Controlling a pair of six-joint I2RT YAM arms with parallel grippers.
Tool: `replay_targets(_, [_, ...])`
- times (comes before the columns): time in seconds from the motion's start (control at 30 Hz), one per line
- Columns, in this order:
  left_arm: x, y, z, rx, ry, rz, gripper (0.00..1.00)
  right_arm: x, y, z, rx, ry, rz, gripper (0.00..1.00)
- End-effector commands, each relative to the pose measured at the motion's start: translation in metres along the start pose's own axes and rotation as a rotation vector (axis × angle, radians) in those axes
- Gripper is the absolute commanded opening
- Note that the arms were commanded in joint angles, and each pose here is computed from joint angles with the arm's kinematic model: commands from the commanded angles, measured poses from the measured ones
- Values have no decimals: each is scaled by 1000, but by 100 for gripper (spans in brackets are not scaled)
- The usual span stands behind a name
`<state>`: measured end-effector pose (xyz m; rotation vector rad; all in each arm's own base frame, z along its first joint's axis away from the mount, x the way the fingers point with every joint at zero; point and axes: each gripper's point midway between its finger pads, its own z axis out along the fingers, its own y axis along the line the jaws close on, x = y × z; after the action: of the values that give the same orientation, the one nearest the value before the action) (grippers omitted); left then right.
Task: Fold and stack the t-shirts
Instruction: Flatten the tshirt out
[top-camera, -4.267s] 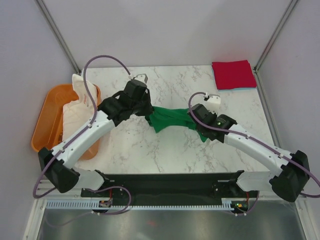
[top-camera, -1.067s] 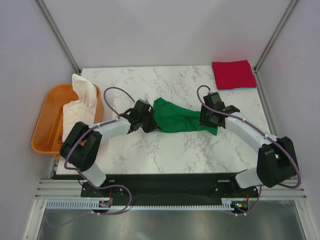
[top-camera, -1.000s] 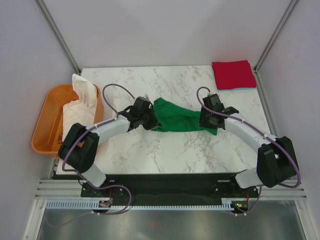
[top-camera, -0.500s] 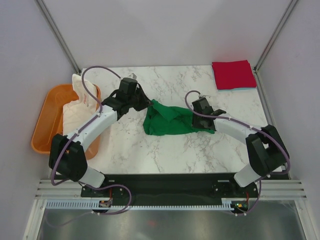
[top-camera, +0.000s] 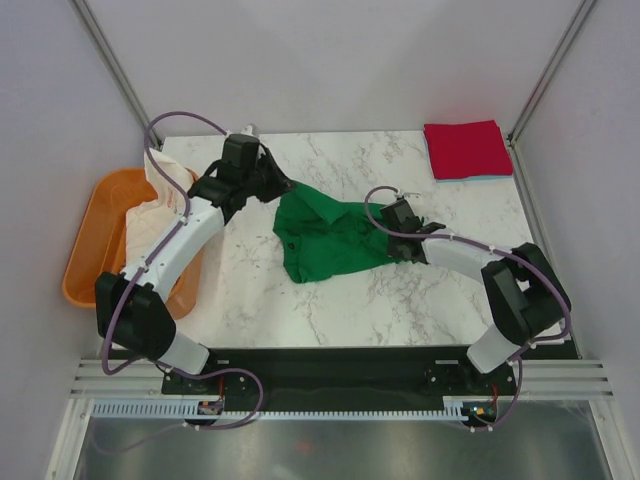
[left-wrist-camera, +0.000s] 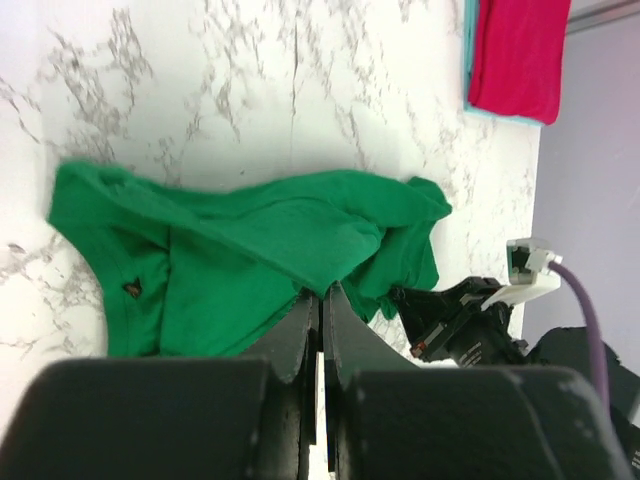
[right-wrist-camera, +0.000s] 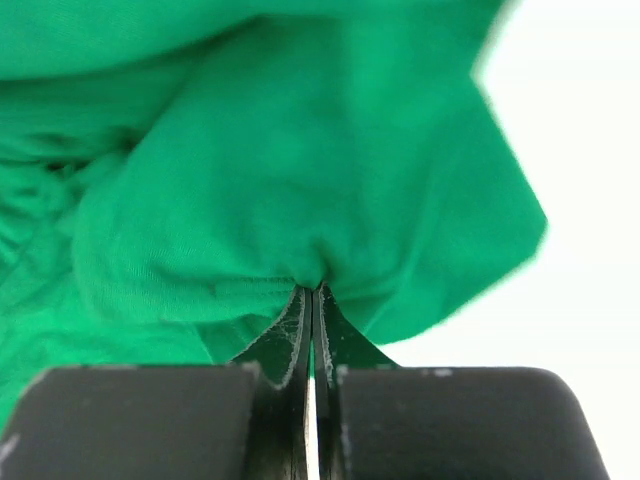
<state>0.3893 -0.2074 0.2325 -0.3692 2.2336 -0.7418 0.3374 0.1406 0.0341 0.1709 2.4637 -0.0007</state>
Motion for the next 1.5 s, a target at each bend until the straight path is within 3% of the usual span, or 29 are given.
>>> replay_targets(0.0, [-65,-39,-34,86,-154,76,2,-53,-22,-37,127,-118,25,0])
replay_targets(0.27, [-130,-87,-114,126,-348,144,2,-159,-79,-172,281,-358,134,0])
replay_targets(0.4, [-131,-104,-147,193,-366,152,2,-179,-99,-212,304,-402,156,0])
replay_targets(0.53, [-118,-105,-171,231,-350,162,2,-174,-110,-230,334,-376,146,0])
replay_targets(0.7, [-87,-63,-149,121,-276,176,2,-134,-124,-200,400,-241,121,0])
replay_targets(0.9, [-30,-31,-100,105,-54,158,2,-109,-125,-131,398,-107,104,0])
replay_targets(1.03, [4,2,-71,48,36,118,2,-111,-114,-80,356,-9,111,16])
replay_targets(1.23, [17,17,-60,17,70,132,2,-120,-112,-88,339,-45,286,43])
replay_targets(1.47, [24,23,-57,12,89,143,2,-70,-120,-92,300,-13,536,47])
